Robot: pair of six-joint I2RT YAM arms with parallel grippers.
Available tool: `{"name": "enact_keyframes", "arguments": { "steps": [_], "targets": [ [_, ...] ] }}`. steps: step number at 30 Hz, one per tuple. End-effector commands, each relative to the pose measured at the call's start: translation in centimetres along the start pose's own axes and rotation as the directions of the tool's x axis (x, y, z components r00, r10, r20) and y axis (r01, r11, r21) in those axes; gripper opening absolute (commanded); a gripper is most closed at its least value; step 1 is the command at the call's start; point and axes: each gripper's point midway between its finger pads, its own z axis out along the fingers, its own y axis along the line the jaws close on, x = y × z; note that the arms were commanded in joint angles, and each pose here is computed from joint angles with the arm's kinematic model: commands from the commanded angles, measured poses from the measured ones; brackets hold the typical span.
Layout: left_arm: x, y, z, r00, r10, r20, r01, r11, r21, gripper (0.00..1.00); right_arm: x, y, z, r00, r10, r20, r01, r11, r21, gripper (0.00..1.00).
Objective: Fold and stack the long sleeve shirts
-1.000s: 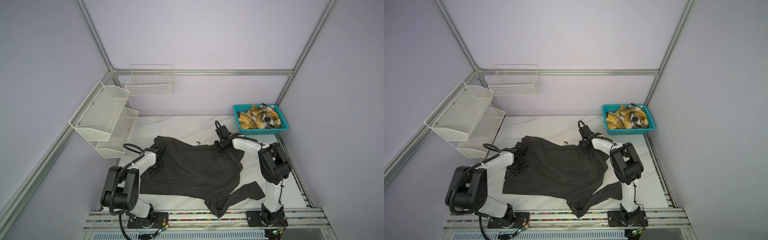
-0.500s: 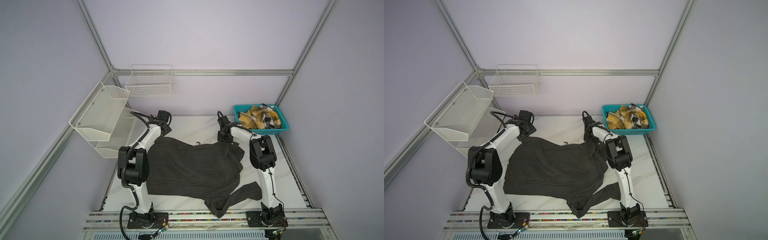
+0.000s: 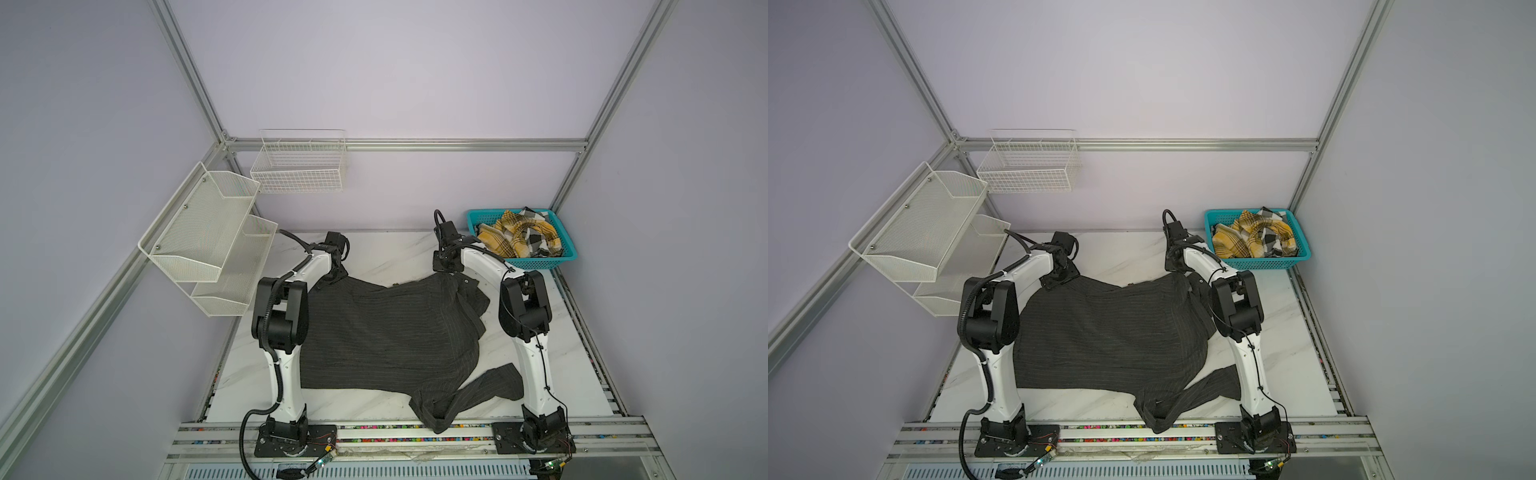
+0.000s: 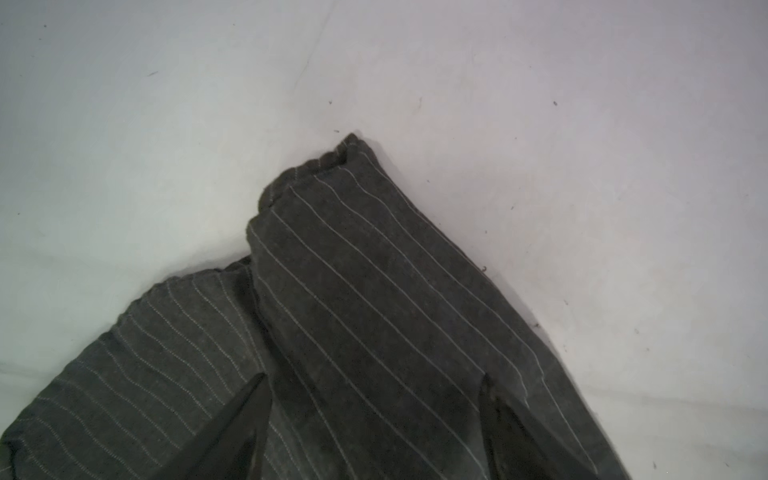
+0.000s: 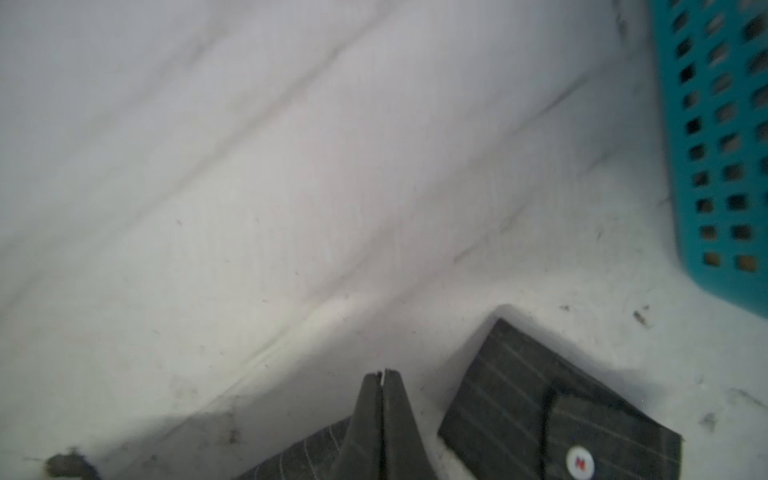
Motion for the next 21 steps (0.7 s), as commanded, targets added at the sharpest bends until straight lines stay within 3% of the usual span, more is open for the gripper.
{"name": "enact_keyframes", "arguments": {
  "steps": [1,4,10,11,12,13,14,18,21],
  "targets": [
    [-1.6,0.8,-0.9,0.998,-0.028,0.053,0.029,1.000,-0.007,0.78,-6.5,0.5,-6.2,0.966,0.076,0.246,-0.055,0.994,-0.092,0.00],
    [-1.4,1.8,-0.8,0.998,-0.041,0.054,0.043,0.999,-0.022,0.78,-7.0,-0.5,-6.8,0.946,0.146,0.290,-0.108,0.984,-0.143,0.00],
    [-2.0,3.1,-1.2,0.996,-0.054,0.073,0.057,0.998,-0.035,0.79,-5.7,-2.3,-3.2,0.946,0.226,0.232,-0.188,0.966,-0.176,0.00],
    [-2.0,3.0,-1.2,0.996,-0.051,0.072,0.054,0.998,-0.030,0.79,-5.5,-2.2,-2.7,0.949,0.227,0.220,-0.187,0.965,-0.186,0.17],
    [-2.1,2.7,-1.2,0.996,-0.047,0.069,0.049,0.999,-0.022,0.79,-5.1,-1.9,-2.0,0.955,0.226,0.190,-0.190,0.963,-0.192,0.41],
    [-2.2,2.5,-1.2,0.997,-0.047,0.065,0.048,0.999,-0.015,0.79,-5.0,-1.9,-1.7,0.961,0.219,0.168,-0.189,0.965,-0.180,0.56],
    [-2.2,2.2,-1.2,0.997,-0.049,0.059,0.049,0.999,-0.006,0.79,-5.1,-2.0,-1.7,0.966,0.196,0.166,-0.169,0.972,-0.165,0.60],
    [-1.8,1.4,-1.5,0.996,-0.081,0.030,0.080,0.996,0.039,0.77,-4.7,-2.6,-4.3,0.971,0.176,0.165,-0.157,0.980,-0.121,0.61],
    [-1.2,0.7,-1.4,0.996,-0.089,0.013,0.088,0.993,0.073,0.75,-1.2,-2.2,-5.6,0.990,0.116,0.085,-0.109,0.991,-0.084,0.54]
  ]
}}
